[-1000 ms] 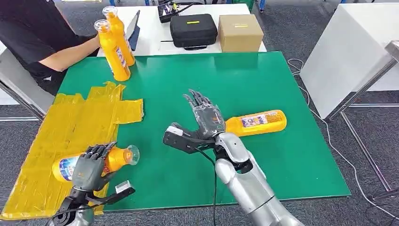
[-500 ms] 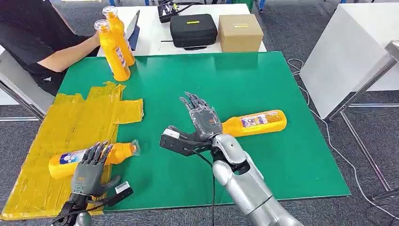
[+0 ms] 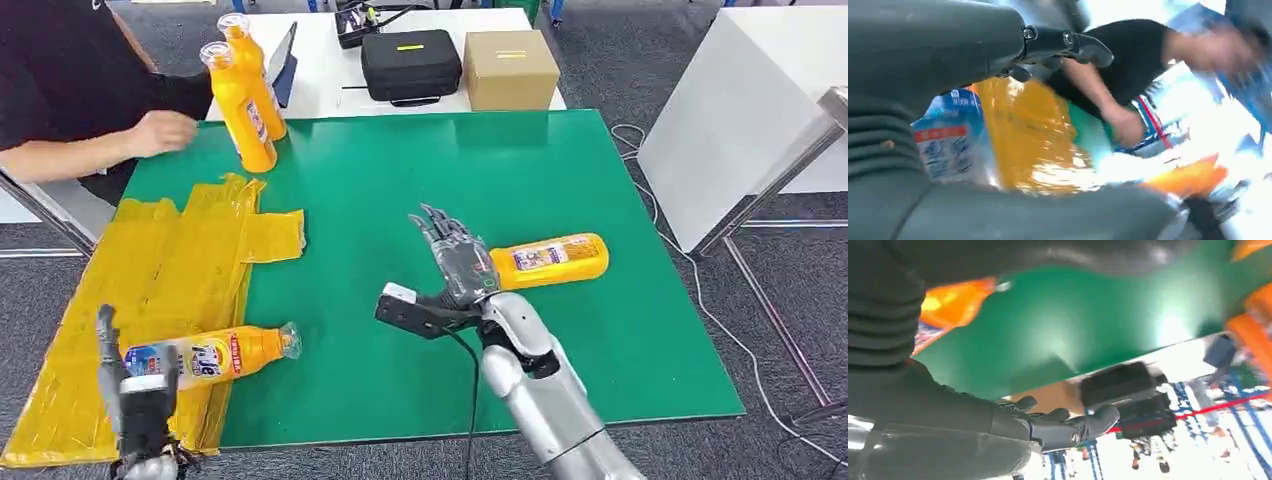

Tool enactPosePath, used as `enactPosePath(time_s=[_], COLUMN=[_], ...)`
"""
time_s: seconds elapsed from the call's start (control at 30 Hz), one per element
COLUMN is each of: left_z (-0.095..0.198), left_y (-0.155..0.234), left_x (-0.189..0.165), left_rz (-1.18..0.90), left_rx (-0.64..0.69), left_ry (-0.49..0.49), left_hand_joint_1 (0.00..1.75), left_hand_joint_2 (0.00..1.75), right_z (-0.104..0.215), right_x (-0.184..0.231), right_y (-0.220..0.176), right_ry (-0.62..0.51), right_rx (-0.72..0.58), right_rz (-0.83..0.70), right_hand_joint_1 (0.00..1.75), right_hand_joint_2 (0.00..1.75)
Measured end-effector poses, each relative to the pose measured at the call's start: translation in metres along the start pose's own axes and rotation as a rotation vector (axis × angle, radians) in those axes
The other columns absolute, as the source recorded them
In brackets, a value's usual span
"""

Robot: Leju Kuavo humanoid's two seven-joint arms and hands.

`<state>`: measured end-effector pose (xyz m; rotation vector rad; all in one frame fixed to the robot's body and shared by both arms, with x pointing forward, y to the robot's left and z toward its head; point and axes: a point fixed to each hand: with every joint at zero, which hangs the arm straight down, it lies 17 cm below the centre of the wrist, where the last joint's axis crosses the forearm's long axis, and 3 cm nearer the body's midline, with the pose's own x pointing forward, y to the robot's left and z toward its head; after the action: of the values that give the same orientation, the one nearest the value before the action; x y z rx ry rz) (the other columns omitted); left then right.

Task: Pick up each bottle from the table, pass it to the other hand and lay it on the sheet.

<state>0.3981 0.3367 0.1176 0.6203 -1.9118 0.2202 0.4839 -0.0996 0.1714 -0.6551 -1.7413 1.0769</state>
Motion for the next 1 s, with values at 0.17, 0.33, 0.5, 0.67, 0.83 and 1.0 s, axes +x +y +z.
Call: enactPosePath(time_s=[0.17,0.33,0.5,0.67,0.83,1.0], left_z=[-0.01,-0.024,-0.037,-0.04,-0.044,-0.047], left_y=[0.0,0.001,0.004,0.0,-0.002,0.003], left_x=[0.038,0.054,0.059,0.056,0.05,0.041], left_rz=[0.226,0.363,0.373,0.382,0.382,0.387], left_rx=[-0.045,-0.103,-0.105,-0.116,-0.119,-0.111], left_ry=[-0.055,-0.082,-0.101,-0.092,-0.079,-0.062], left_hand_joint_1=[0.0,0.0,0.0,0.0,0.0,0.0], left_hand_joint_2=[0.0,0.0,0.0,0.0,0.0,0.0], right_z=[0.007,0.021,0.032,0.038,0.043,0.047], right_x=[-0.039,-0.09,-0.121,-0.138,-0.165,-0.201], right_y=[-0.01,-0.015,-0.009,0.003,0.016,0.019], right_ry=[0.046,0.098,0.139,0.165,0.212,0.231], right_rx=[0.002,0.015,0.05,0.111,0.193,0.293], right_rz=[0.046,0.118,0.147,0.188,0.228,0.259], right_hand_joint_1=[0.0,0.0,0.0,0.0,0.0,0.0], right_hand_joint_2=[1.75,1.75,1.75,1.75,1.75,1.75])
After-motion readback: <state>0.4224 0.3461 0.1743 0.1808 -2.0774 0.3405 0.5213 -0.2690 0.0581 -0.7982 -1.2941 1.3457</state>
